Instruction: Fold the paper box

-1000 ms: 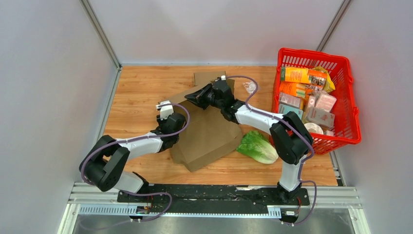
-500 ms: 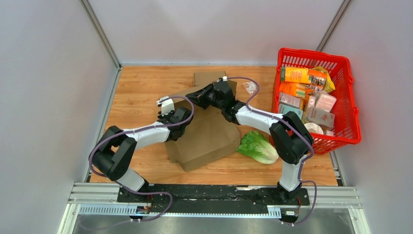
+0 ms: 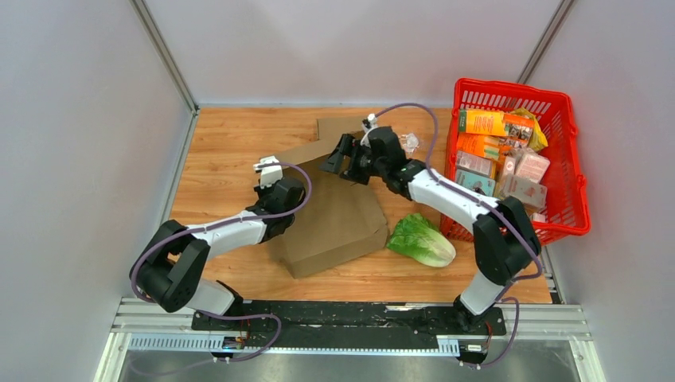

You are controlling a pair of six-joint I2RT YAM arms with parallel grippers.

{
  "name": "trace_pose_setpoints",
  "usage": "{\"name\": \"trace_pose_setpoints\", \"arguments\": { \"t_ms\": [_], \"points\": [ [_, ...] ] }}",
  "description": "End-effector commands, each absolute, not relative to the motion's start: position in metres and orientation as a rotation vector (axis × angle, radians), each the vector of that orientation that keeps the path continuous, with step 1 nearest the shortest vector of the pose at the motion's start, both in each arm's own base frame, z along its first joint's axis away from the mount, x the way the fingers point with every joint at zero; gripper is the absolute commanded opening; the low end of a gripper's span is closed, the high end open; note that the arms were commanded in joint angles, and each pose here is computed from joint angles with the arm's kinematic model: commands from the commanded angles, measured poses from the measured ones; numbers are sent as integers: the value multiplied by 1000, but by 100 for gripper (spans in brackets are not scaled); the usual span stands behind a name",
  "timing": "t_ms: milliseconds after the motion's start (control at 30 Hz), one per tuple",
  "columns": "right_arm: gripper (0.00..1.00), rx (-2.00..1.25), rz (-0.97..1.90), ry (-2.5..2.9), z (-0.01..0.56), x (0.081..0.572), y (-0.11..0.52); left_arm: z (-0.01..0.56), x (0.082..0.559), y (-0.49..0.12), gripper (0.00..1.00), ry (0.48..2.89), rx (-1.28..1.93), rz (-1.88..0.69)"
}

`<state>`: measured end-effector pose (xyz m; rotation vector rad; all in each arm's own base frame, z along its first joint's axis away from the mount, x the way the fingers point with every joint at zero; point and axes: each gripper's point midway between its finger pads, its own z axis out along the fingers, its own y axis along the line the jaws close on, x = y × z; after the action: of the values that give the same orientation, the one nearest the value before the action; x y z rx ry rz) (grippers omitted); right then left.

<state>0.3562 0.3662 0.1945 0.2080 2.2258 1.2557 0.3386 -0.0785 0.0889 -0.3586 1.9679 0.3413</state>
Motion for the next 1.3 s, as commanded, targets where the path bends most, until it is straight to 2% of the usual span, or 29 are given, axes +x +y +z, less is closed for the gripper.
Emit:
{"name": "trace_pose_setpoints", "arguments": {
  "t_ms": [0,67,300,400,433,633,700,733,800,833,867,900,1100,1167,1200,1267],
  "points": [
    [91,-491,884,2151,224,331,307,92,342,-78,0,1955,-257,344],
    [100,-492,703,2179,228,343,281,93,343,-81,0,1941,-250,313],
    [100,-302,778,2248,254,394,287,79,343,-79,0,1949,-250,242],
    [92,-203,876,2291,247,414,297,76,342,-78,0,1952,-265,229],
    [85,-191,902,2291,246,418,299,77,343,-79,0,1947,-271,219],
    [74,-139,1031,2335,220,425,317,76,343,-76,0,1944,-290,194],
    [63,-119,1147,2330,220,422,323,75,342,-76,0,1946,-295,178],
    [47,-112,1205,2297,221,424,327,76,343,-75,0,1944,-301,174],
    [33,-44,1338,2266,231,422,333,76,342,-75,0,1942,-303,165],
    [15,-41,1387,2215,234,423,337,76,342,-75,0,1942,-304,166],
    [5,42,1450,2218,237,424,339,76,342,-75,0,1940,-308,163],
    [0,68,1471,2217,236,423,340,75,342,-75,0,1943,-307,162],
    [2,110,1515,2117,243,429,334,78,341,-74,0,1939,-340,147],
    [37,62,1462,2103,257,434,325,76,340,-71,0,1942,-372,141],
    [58,41,1387,2141,254,432,319,75,339,-70,0,1943,-383,140],
    [70,-56,1022,2249,224,424,292,72,339,-70,0,1952,-390,128]
  ]
}}
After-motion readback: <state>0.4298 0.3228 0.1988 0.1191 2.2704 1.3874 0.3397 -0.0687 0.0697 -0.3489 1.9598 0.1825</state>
